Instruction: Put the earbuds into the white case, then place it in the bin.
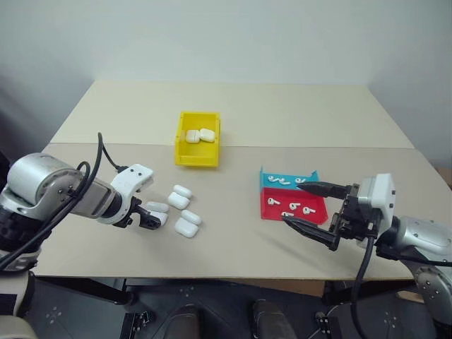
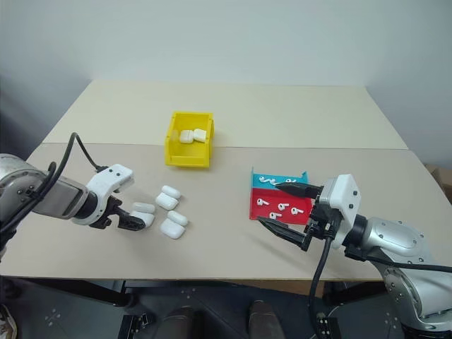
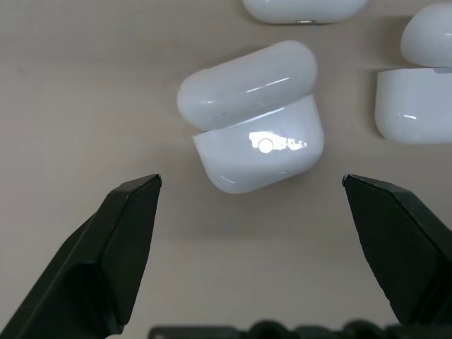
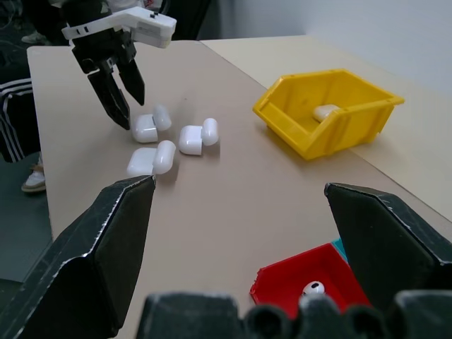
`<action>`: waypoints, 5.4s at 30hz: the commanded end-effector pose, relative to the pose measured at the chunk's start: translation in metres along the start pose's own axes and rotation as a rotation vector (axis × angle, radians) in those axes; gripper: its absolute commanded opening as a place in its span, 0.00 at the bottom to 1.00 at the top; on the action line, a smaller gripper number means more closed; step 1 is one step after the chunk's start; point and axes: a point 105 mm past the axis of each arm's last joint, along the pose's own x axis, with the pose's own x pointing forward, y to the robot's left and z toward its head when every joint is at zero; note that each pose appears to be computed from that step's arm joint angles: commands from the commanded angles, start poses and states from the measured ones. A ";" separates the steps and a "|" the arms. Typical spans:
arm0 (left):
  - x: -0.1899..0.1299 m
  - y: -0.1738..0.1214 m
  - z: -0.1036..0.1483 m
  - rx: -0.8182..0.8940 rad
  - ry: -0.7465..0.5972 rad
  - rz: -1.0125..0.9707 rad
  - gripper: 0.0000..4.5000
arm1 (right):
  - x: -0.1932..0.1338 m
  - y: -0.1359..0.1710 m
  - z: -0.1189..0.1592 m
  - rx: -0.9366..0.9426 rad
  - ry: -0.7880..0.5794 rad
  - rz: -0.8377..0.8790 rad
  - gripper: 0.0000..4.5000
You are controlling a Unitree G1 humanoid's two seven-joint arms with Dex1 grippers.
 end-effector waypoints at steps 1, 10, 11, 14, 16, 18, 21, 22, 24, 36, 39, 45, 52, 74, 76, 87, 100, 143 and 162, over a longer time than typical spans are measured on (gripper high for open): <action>0.001 -0.003 0.004 -0.001 0.000 0.007 1.00 | 0.001 0.003 0.010 -0.057 -0.034 -0.004 1.00; 0.018 -0.004 0.007 -0.060 0.021 0.060 1.00 | 0.002 0.006 0.008 -0.061 -0.036 -0.013 1.00; 0.019 -0.003 0.007 -0.071 0.024 0.067 1.00 | 0.003 0.006 0.007 -0.063 -0.035 -0.014 1.00; 0.021 -0.002 0.009 -0.100 0.031 0.071 1.00 | 0.003 0.006 0.007 -0.064 -0.037 -0.014 1.00; 0.022 -0.002 0.009 -0.111 0.035 0.067 1.00 | 0.004 0.006 0.007 -0.066 -0.039 -0.014 1.00; 0.022 -0.003 0.010 -0.118 0.033 0.076 1.00 | 0.005 0.007 0.007 -0.066 -0.041 -0.014 1.00; 0.021 -0.005 0.009 -0.120 0.043 0.060 1.00 | 0.005 0.008 0.007 -0.066 -0.043 -0.016 1.00; 0.020 -0.006 0.008 -0.115 0.047 0.060 1.00 | 0.005 0.008 0.007 -0.067 -0.043 -0.016 1.00; 0.020 -0.007 0.006 -0.110 0.053 0.064 1.00 | 0.005 0.009 0.006 -0.066 -0.043 -0.017 1.00; 0.015 -0.005 0.005 -0.112 0.041 0.090 0.62 | 0.005 0.009 0.006 -0.069 -0.046 -0.019 1.00; 0.011 -0.005 0.008 -0.081 0.003 0.116 0.62 | 0.005 0.009 0.006 -0.068 -0.048 -0.021 1.00; -0.024 0.006 0.023 -0.056 -0.197 0.117 0.62 | 0.005 0.008 0.006 -0.062 -0.055 -0.031 1.00; -0.089 0.000 0.062 0.091 -0.761 -0.019 0.62 | 0.009 0.002 0.007 -0.062 -0.075 -0.046 1.00; -0.104 -0.127 0.086 0.581 -1.452 -0.966 0.62 | 0.011 -0.025 0.021 -0.109 -0.090 -0.074 1.00; -0.102 -0.125 0.081 0.626 -1.448 -0.973 0.62 | 0.010 -0.025 0.021 -0.108 -0.084 -0.074 1.00; -0.097 -0.130 0.080 0.675 -1.451 -0.958 0.62 | 0.018 -0.028 0.003 -0.157 0.168 0.003 1.00; -0.100 -0.133 0.070 0.654 -1.473 -0.959 0.62 | 0.020 -0.041 -0.026 -0.246 0.644 0.246 0.66; -0.093 -0.127 0.055 0.683 -1.405 -0.929 0.62 | 0.040 -0.058 -0.064 -0.248 0.860 0.420 0.14; -0.092 -0.134 0.078 0.690 -1.430 -0.983 0.62 | 0.047 -0.013 0.129 0.199 -0.323 0.254 0.14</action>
